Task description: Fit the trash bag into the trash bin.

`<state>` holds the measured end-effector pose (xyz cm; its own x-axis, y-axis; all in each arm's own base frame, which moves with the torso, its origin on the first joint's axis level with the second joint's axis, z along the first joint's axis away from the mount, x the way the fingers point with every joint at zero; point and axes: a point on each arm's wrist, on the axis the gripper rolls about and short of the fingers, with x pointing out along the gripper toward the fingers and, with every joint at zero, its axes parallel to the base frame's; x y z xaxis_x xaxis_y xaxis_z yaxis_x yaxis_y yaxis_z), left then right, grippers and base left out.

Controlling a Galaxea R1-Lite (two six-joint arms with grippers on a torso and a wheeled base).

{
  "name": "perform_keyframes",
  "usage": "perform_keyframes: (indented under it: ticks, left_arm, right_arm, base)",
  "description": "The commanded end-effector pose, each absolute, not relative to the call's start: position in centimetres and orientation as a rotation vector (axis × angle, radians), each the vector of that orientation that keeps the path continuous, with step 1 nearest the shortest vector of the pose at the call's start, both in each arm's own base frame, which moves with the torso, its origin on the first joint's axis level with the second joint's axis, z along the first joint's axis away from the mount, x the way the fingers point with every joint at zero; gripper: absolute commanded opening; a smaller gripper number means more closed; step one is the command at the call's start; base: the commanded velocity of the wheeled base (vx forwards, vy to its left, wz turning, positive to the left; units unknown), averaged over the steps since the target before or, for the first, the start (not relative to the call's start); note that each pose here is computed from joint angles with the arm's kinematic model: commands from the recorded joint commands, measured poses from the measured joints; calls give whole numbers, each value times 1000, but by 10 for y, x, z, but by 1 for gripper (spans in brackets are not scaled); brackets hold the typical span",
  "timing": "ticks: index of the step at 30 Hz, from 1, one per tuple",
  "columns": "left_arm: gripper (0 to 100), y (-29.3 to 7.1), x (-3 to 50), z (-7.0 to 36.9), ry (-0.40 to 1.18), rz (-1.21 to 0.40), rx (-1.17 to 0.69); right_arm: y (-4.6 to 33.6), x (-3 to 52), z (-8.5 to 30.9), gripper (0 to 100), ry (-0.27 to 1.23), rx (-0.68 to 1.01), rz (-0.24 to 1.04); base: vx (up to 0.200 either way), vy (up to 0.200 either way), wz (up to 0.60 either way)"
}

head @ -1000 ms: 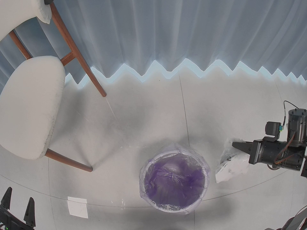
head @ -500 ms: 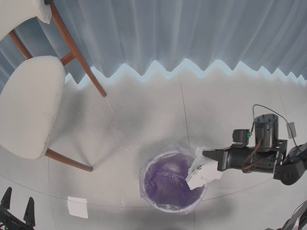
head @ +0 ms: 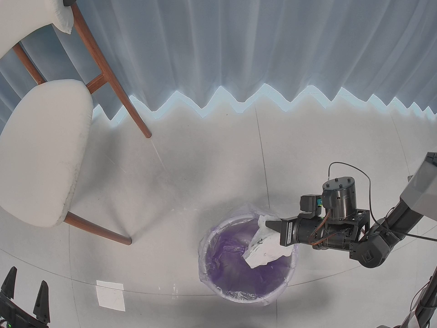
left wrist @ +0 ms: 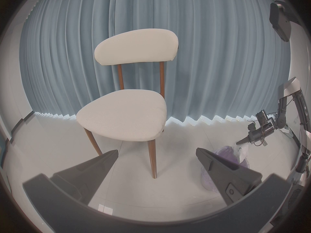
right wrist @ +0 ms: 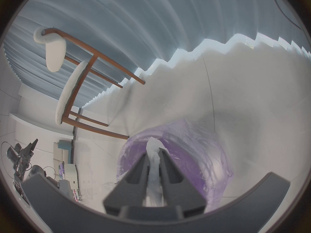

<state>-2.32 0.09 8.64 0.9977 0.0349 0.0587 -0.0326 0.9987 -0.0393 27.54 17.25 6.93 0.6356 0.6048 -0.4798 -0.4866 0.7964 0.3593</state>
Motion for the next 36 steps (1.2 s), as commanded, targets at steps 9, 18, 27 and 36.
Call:
perform_keyframes:
  ticks: [9,18,27,36]
  left_arm:
    - [100,1,-23,81,-57,34,-39]
    - [100,1,-23,81,-58,43,-58]
    - [100,0,-23,81,-51,4,-5]
    - [100,-1,-23,81,-52,-63,9]
  right_arm:
    - [164,264,120,100,433,338,609]
    - [25,174,219,100,52,451,186]
    - [1,-2,170,100,-58,92,73]
    - [-1,-23,82,100,-67,33,-63]
  base:
    - [0,0,0]
    - [0,0,0]
    - [0,0,0]
    - [0,0,0]
